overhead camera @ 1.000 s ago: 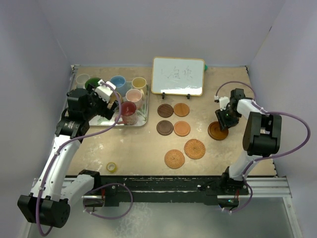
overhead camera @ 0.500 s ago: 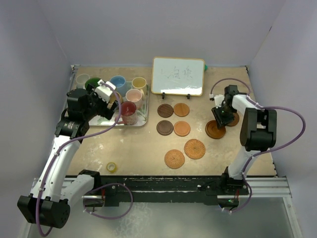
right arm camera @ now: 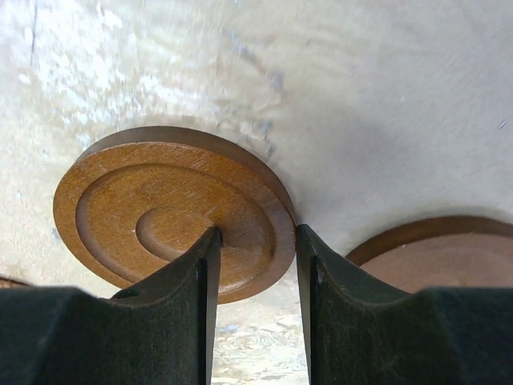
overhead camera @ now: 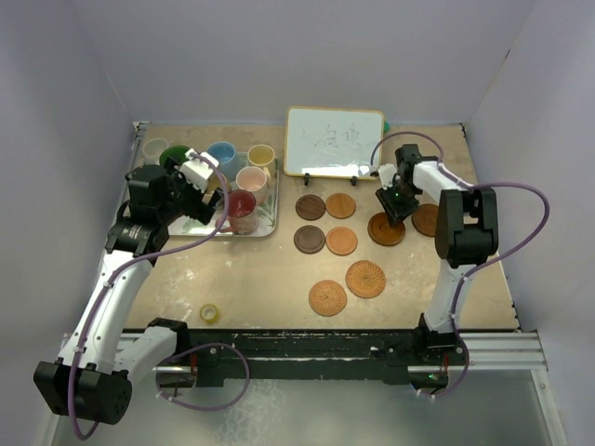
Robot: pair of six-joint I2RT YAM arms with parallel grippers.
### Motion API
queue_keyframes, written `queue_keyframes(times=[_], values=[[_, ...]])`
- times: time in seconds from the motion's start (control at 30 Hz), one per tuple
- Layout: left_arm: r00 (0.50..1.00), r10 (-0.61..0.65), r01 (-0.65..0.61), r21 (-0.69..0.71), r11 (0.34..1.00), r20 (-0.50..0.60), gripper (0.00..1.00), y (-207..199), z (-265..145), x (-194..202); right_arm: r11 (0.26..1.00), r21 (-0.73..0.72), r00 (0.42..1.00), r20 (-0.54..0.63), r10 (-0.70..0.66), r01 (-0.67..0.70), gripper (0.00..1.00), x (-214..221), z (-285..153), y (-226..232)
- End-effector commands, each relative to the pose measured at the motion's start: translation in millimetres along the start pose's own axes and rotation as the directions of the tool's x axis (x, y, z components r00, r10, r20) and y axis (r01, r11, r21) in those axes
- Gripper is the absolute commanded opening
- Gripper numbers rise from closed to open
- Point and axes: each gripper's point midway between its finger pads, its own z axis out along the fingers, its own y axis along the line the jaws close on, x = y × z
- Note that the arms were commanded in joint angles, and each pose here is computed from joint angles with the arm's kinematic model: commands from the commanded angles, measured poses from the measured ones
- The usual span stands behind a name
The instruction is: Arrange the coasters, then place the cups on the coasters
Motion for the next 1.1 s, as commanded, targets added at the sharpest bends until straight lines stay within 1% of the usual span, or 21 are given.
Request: queue_keyframes(times=[0.0, 0.23, 0.77, 0.9, 1.07], values=[[0.999, 0.006, -0.005, -0.019, 1.0, 0.036, 0.88, 8, 0, -13, 1.0, 0.024, 0.997, 0.07, 0.013, -0.014, 0.4, -35, 15, -12], [0.999, 0.009, -0.008, -0.02, 1.0, 0.031, 0.88, 8, 0, -12, 0.999, 0.027, 0.994, 0.108, 0.031, -0.034, 0.4, -61, 14, -19], [0.999, 0.01, -0.009, -0.022, 1.0, 0.035, 0.88, 7, -4, -12, 0.997, 0.046, 0.987, 0.149, 0.054, -0.061, 0.44, -89, 11, -25], [0.999, 0.009, -0.009, -0.021, 1.0, 0.035, 0.88, 6, -4, -11, 0.998, 0.012, 0.987, 0.144, 0.066, -0.068, 0.5, -87, 6, -18], [0.999, 0.009, -0.009, -0.016, 1.0, 0.037, 0.88, 7, -2, -13, 0.997, 0.028, 0.979, 0.191, 0.064, -0.071, 0.6, -93, -21, -19]])
